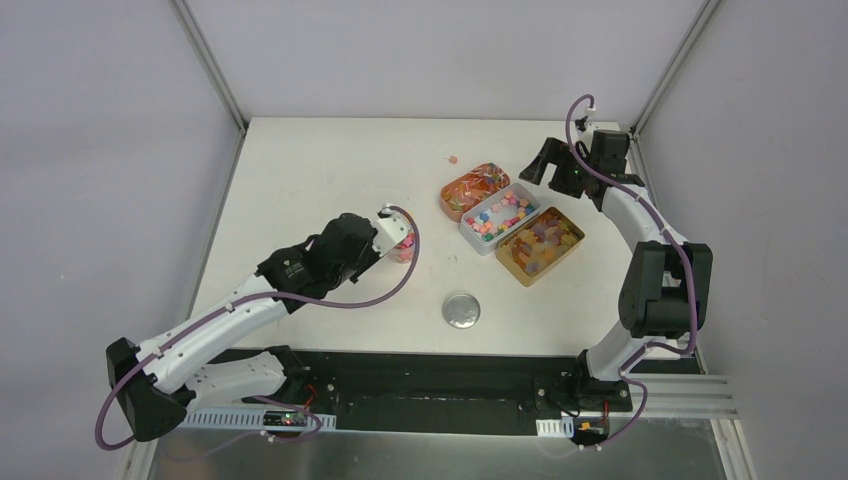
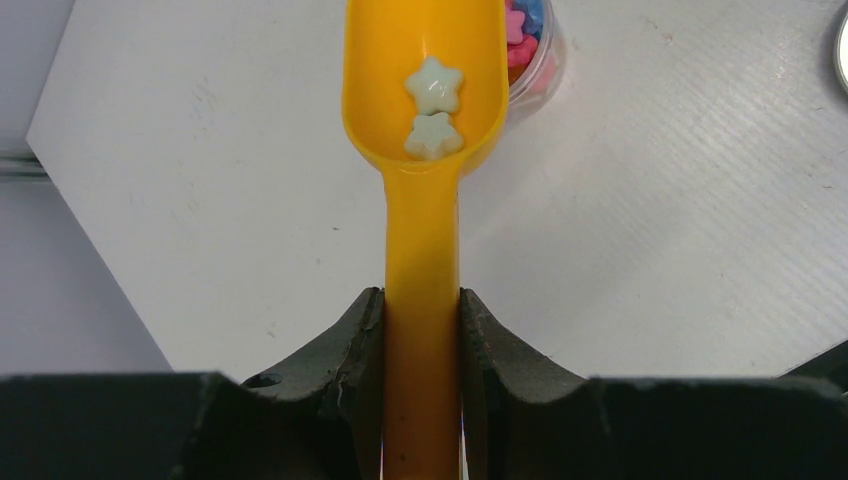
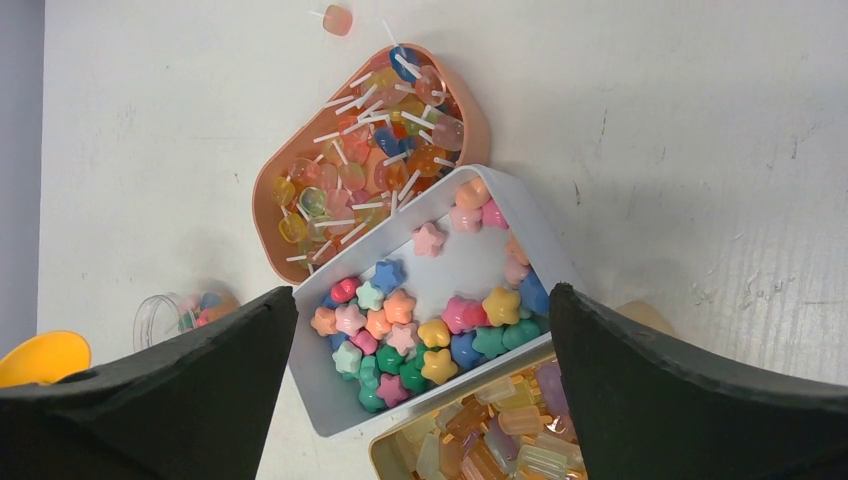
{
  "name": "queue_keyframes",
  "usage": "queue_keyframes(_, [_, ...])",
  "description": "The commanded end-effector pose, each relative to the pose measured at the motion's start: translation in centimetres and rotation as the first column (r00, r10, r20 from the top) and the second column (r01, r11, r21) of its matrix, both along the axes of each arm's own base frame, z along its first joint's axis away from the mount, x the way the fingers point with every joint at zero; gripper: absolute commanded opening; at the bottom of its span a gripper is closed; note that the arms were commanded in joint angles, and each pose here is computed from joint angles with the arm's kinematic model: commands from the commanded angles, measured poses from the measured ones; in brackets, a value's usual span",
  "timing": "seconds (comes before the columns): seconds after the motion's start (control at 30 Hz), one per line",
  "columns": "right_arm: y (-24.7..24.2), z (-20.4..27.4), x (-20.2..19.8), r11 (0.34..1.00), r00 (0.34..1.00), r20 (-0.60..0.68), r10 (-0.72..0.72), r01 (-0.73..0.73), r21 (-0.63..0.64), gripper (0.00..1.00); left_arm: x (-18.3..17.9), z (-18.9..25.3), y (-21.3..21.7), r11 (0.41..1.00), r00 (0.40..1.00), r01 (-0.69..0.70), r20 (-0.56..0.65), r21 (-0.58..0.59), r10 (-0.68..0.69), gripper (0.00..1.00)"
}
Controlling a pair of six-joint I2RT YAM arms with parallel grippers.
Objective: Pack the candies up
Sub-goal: Place the fake candies in the packing bottle.
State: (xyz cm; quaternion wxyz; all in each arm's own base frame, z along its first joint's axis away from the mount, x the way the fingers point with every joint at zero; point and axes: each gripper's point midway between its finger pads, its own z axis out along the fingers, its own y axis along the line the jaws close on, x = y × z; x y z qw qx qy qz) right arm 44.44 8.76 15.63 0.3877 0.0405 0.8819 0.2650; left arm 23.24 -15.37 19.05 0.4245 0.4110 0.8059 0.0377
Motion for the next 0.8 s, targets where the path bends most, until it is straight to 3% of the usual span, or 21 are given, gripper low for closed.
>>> queue_keyframes(0.0, [-0.1,2.2,0.5,1.000,0.996,0.085,0.011,-0.010,-0.012,1.00,0.8,1.2,0.8,0.999,0.999,-0.026,0.047,0.034,0.025,0.00])
queue_keyframes(0.23, [-0.1,2.5,0.3,1.000,0.996,0.092,0.011,-0.010,-0.011,1.00,1.0,-0.5,1.9,0.986,0.999,-0.039,0.002,0.164,0.040,0.00])
queue_keyframes(0.43, [-0.2,2.4,0.3,1.000,0.996,0.090,0.011,-0.010,-0.014,1.00,1.1,-0.2,1.8,0.982,1.000,-0.026,-0.008,0.189,0.028,0.00])
queue_keyframes(0.77, [-0.4,2.2,0.3,1.000,0.996,0.085,0.009,-0.008,-0.012,1.00,0.5,-0.4,3.0,0.945,0.996,0.024,-0.093,0.328,0.007,0.00])
